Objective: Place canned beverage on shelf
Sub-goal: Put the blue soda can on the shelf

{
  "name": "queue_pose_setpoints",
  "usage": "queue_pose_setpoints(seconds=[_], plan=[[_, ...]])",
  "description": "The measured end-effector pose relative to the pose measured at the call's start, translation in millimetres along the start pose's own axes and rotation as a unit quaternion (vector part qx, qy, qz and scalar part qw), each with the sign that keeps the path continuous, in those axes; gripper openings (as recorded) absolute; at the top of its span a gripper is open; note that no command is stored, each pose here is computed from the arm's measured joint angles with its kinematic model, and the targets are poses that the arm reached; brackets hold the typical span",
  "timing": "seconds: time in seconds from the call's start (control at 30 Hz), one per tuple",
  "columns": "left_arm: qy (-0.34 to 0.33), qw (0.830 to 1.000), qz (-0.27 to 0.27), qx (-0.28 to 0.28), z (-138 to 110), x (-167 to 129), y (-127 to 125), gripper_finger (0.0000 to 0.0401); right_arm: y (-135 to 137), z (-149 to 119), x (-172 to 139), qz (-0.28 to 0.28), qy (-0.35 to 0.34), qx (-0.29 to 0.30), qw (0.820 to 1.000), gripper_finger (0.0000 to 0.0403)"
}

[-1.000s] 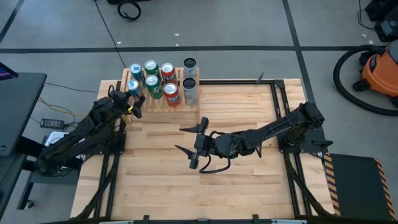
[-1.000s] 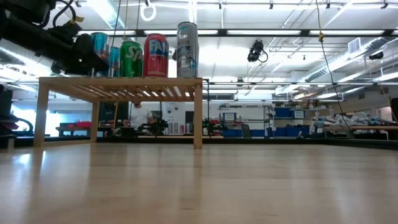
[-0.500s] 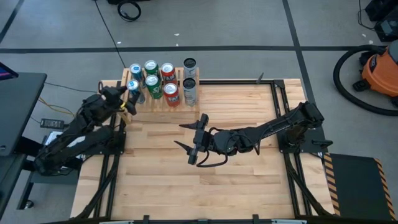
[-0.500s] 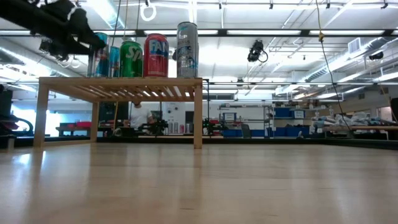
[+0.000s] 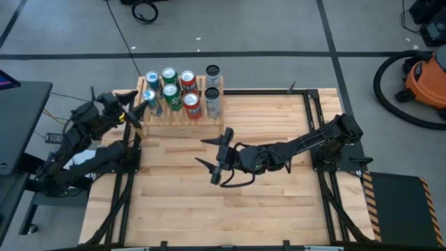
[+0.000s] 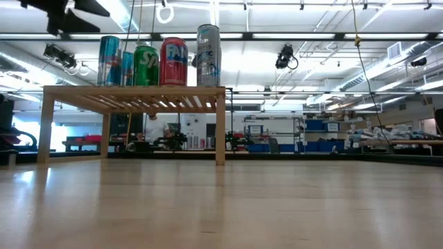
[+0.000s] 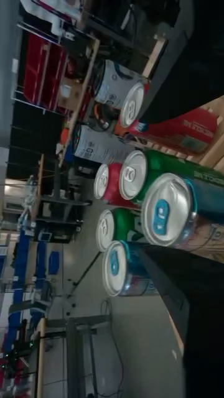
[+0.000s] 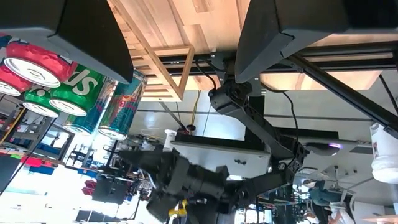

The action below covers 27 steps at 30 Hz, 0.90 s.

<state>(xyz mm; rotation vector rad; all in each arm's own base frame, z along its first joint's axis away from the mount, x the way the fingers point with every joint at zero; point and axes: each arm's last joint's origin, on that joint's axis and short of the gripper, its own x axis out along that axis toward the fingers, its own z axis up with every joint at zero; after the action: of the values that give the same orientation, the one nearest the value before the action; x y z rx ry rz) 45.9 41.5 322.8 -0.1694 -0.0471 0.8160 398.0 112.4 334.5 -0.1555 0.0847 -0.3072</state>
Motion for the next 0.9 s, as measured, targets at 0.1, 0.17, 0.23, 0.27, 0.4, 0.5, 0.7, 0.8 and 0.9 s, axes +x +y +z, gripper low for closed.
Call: queue_pose_setpoints(seconds=[0.1, 0.17, 0.23, 0.27, 0.4, 0.5, 0.7, 0.8, 0.9], plan=[[0.015, 1.000, 0.013, 0.010, 12, -3, -1, 0.0337, 0, 0, 0, 0.000, 0.000, 0.000, 1.000, 0.0291], [0.028, 0.998, 0.039, 0.032, 21, -2, -1, 0.0337, 0, 0, 0, 0.000, 0.000, 0.000, 1.000, 0.0291], [0.049, 0.997, 0.048, 0.040, 30, 1, -3, 0.0337, 0, 0, 0, 0.000, 0.000, 0.000, 1.000, 0.0291], [0.064, 0.996, 0.048, 0.044, 35, 4, -4, 0.0337, 0, 0, 0, 0.000, 0.000, 0.000, 1.000, 0.0291], [0.144, 0.985, 0.042, 0.086, 51, 14, -10, 0.0337, 1, 0, -1, 0.002, 0.002, -0.002, 1.000, 0.0291], [0.205, 0.972, 0.049, 0.099, 60, 27, -13, 0.0337, 1, 0, -1, 0.002, 0.002, -0.002, 1.000, 0.0291], [0.278, 0.952, 0.056, 0.114, 67, 53, -18, 0.0337, 1, 0, -1, 0.002, 0.002, -0.002, 1.000, 0.0291], [0.291, 0.948, 0.058, 0.117, 66, 60, -19, 0.0337, 1, -1, -1, 0.003, 0.003, -0.002, 1.000, 0.0291], [0.305, 0.943, 0.060, 0.120, 63, 66, -20, 0.0337, 1, -1, -1, 0.003, 0.005, -0.004, 1.000, 0.0291]])
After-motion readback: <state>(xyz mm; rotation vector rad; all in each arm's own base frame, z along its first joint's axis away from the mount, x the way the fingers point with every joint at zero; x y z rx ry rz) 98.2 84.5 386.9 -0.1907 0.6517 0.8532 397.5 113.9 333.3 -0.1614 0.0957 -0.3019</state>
